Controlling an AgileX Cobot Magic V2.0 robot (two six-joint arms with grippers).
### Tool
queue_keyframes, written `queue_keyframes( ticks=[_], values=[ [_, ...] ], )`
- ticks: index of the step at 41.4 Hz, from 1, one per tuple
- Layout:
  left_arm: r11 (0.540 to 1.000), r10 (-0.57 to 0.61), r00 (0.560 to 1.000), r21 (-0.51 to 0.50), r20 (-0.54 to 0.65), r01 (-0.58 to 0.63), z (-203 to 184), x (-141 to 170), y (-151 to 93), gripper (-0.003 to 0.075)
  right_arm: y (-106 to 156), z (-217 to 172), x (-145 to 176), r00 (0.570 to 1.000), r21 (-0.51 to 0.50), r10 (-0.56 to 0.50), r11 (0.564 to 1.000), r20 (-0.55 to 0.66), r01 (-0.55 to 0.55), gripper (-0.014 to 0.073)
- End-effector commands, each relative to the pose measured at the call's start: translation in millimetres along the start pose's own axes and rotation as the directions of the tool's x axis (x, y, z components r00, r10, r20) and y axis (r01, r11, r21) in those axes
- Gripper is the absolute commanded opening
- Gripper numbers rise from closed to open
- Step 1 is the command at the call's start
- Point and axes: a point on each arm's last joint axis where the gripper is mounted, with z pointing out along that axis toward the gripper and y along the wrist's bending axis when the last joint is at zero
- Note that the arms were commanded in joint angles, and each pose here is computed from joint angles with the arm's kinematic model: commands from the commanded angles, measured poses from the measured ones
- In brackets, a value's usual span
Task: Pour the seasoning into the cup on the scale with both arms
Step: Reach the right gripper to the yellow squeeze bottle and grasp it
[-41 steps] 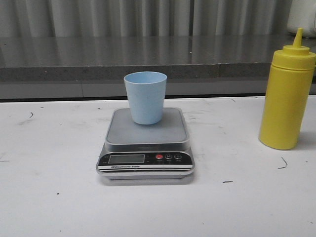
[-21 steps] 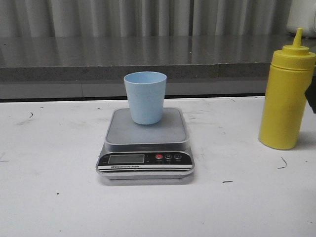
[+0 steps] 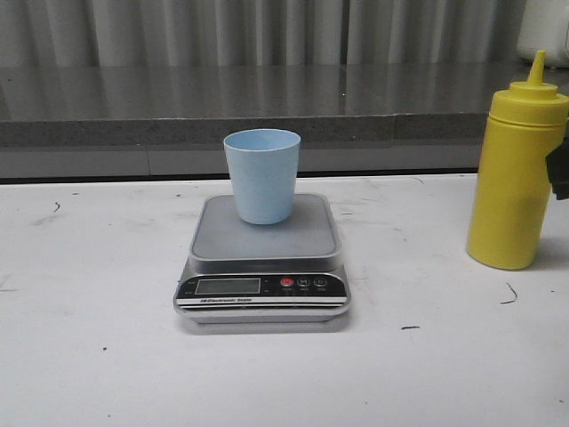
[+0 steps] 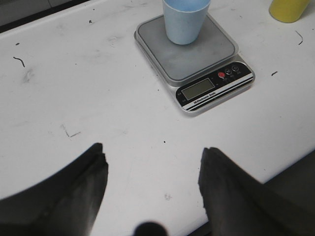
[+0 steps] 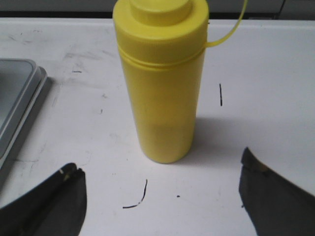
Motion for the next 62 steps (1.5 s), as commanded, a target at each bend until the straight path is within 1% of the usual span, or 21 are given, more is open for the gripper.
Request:
queue_keyframes(
  ticks=[1,7,20,29,35,53,62],
  values=[
    [1.0,-0.009,0.996,0.005,0.094,0.009,-6,-12,0,0.0409,-1,-3,-12,0.983,0.006,0.008,1.0,0.181,-0.009,0.0645],
    [1.0,-0.009,0.996,0.005,0.094,0.009,-6,-12,0,0.0409,-4,-6,-5,0.966,0.01,0.026,1.0,0.256,-0.03,0.0645],
    [1.0,-0.009,0.996,0.005,0.094,0.009,-6,-12,0,0.0409,-2,24,6,0.964,-0.002,-0.019,1.0,0.263,0.02,0.0645],
    [1.0,-0.009,0.996,0.005,0.094,0.009,-6,-12,0,0.0409,-3,44,12,0.928,0.007,-0.029,1.0,0.372,0.029,0.0645],
    [1.0,-0.009,0.996,0.005,0.094,0.009,-6,-12,0,0.0409,-4,58,15,0.908,0.011,-0.035,0.999,0.417,0.033,0.0645],
    [1.0,-0.009,0.996,0.005,0.094,0.009,-6,-12,0,0.0409,-2,104,14,0.919,0.012,-0.039,0.999,0.393,0.037,0.0645],
    [1.0,-0.009,0.996,0.005,0.094,0.009,-6,-12,0,0.0409,-3,122,12,0.902,0.019,-0.038,0.999,0.429,0.033,0.0645]
  ],
)
